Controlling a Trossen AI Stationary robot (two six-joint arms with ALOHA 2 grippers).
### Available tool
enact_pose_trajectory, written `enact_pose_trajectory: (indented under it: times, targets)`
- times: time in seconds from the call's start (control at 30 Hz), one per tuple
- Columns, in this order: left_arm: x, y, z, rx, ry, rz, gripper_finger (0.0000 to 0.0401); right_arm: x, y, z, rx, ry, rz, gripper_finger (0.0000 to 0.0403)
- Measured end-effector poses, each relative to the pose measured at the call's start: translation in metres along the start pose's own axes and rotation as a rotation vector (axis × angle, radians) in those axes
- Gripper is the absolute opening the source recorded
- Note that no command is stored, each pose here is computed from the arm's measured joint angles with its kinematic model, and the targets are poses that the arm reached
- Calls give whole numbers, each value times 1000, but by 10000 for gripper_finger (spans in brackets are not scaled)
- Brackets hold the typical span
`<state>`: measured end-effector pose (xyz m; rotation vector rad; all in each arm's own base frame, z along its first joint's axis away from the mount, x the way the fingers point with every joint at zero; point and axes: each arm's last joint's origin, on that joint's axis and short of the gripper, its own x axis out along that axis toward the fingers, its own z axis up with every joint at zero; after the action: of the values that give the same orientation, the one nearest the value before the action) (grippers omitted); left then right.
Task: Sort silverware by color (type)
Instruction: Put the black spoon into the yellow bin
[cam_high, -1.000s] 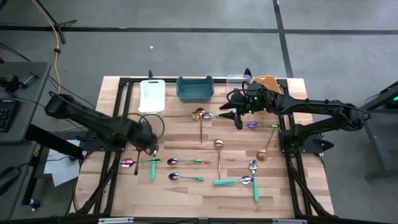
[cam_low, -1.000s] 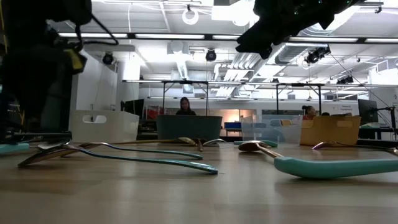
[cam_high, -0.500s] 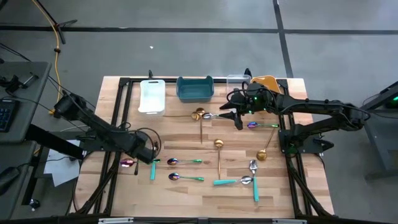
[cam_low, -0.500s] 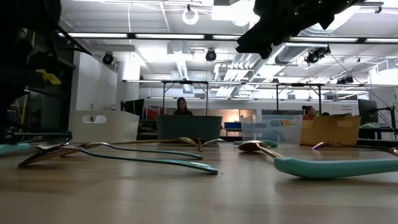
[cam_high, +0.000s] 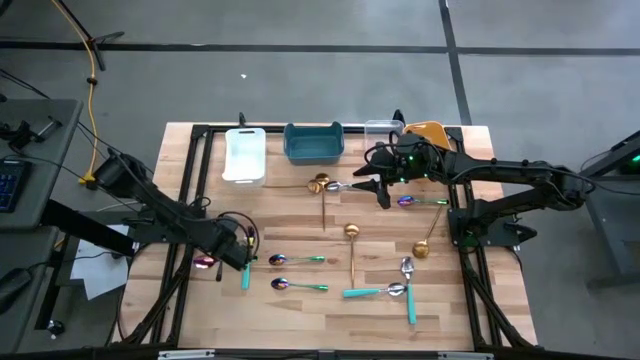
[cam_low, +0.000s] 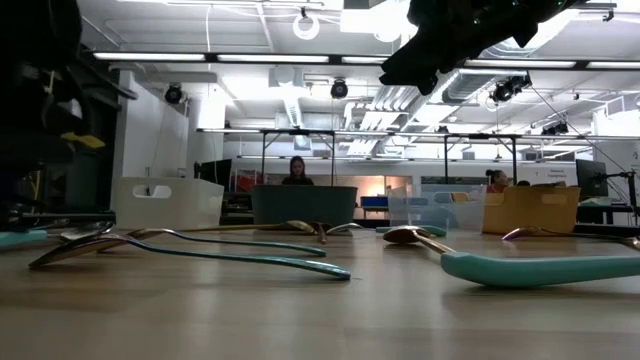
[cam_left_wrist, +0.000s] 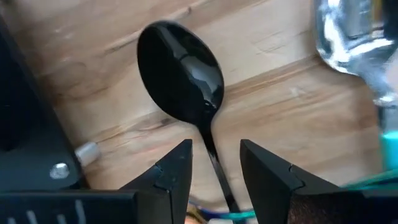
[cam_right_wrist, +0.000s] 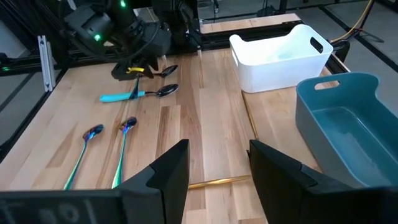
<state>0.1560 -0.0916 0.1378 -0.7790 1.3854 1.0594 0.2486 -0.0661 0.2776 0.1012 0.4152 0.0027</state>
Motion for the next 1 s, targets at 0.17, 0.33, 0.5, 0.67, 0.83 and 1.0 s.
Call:
enact_pose_trajectory:
  times: [0.17,0.33,0.5,0.67,0.83,1.0]
  targets:
    - [10,4,0,-40,11,-15,129,0,0,-1,3,10,0,160]
    - [11,4,0,-36,12,-15,122,0,0,-2,12,16,1,160]
    - [11,3,0,-36,12,-30,63,0,0,-2,33,21,1,160]
    - [11,3,0,-34,-5,-33,10,0,0,-3,58,28,1,160]
    - [11,3,1,-34,-18,-34,9,0,0,-4,62,42,1,160]
    - [8,6,3,-21,-74,-59,5,0,0,-4,62,42,1,160]
